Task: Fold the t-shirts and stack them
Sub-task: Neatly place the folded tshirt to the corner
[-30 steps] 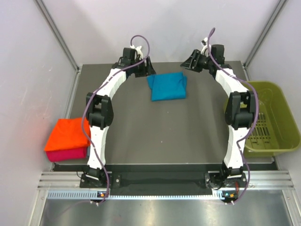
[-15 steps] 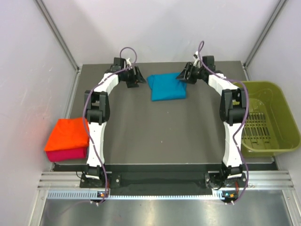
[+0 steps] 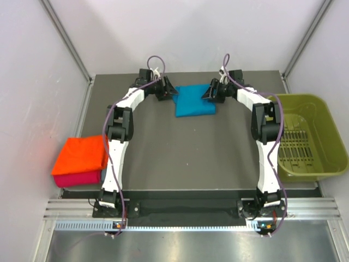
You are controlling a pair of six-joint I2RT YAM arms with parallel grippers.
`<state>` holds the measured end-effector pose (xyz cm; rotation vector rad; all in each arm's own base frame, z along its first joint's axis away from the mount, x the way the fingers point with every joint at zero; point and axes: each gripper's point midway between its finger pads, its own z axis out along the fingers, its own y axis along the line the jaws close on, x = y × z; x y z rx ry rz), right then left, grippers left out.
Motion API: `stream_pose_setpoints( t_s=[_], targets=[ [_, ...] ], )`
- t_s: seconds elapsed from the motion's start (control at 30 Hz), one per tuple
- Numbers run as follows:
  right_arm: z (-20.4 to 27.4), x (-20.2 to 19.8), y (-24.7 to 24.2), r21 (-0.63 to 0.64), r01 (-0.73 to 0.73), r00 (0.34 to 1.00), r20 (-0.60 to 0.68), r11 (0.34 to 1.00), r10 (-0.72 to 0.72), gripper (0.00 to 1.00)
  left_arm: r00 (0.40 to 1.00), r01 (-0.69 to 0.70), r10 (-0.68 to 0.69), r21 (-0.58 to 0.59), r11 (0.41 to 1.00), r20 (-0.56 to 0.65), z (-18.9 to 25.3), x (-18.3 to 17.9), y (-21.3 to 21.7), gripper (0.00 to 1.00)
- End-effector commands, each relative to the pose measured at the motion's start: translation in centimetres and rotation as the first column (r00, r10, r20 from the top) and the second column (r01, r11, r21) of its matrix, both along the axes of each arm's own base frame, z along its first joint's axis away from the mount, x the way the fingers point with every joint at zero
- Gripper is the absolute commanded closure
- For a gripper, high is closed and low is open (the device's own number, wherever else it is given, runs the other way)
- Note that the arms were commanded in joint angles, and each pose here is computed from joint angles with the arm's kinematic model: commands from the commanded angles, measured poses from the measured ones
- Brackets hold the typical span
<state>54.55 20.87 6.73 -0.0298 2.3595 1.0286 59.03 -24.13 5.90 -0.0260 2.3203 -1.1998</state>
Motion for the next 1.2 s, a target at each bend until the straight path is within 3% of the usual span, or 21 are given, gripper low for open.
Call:
stream_pose_setpoints(
  t_s=[0.0,0.33,0.4,0.5,0.9,1.0,1.03,1.07,1.17],
  targets=[
    [0.6,-0.2,0.7,-0.02,-0.02,0.999,0.032,1.0,0.02,0.41,0.998,0.048,-0.049,-0.03,0.998,-0.032,-2.1,-0.9,-2.4,0.29],
    [0.7,-0.5,1.1,-0.024,-0.019,1.0,0.025,1.0,0.019,0.39,0.993,0.102,-0.106,-0.072,0.992,-0.058,-3.5,-2.2,-5.7,0.3],
    [0.3,-0.6,1.1,-0.027,-0.018,1.0,0.019,0.999,0.019,0.39,0.992,0.104,-0.108,-0.069,0.992,-0.059,-3.9,-2.3,-6.1,0.39],
    [0.2,-0.7,1.3,-0.025,-0.021,1.0,0.015,0.999,0.021,0.39,0.992,0.111,-0.115,-0.076,0.991,-0.055,-3.8,-2.4,-6.7,0.62],
    [0.5,-1.0,1.4,-0.033,-0.024,0.999,0.027,0.999,0.025,0.39,0.978,0.177,-0.192,-0.16,0.971,-0.084,-2.6,-4.6,-8.3,0.69],
    [0.7,-1.1,1.5,-0.032,-0.027,0.999,0.03,0.999,0.028,0.39,0.976,0.189,-0.205,-0.171,0.967,-0.079,-1.8,-5.0,-8.7,0.77],
    [0.7,-1.1,1.5,-0.033,-0.028,0.999,0.034,0.999,0.029,0.39,0.976,0.185,-0.201,-0.166,0.969,-0.08,-1.7,-5.0,-8.7,0.85],
    [0.9,-1.0,1.5,-0.032,-0.028,0.999,0.037,0.999,0.029,0.39,0.978,0.176,-0.19,-0.156,0.972,-0.083,-1.7,-4.9,-8.5,1.0],
    [2.4,-0.9,1.3,-0.043,-0.031,0.997,0.071,0.999,0.034,0.39,0.978,0.19,-0.2,-0.151,0.97,-0.055,0.5,-5.0,-7.9,1.0]
  ],
)
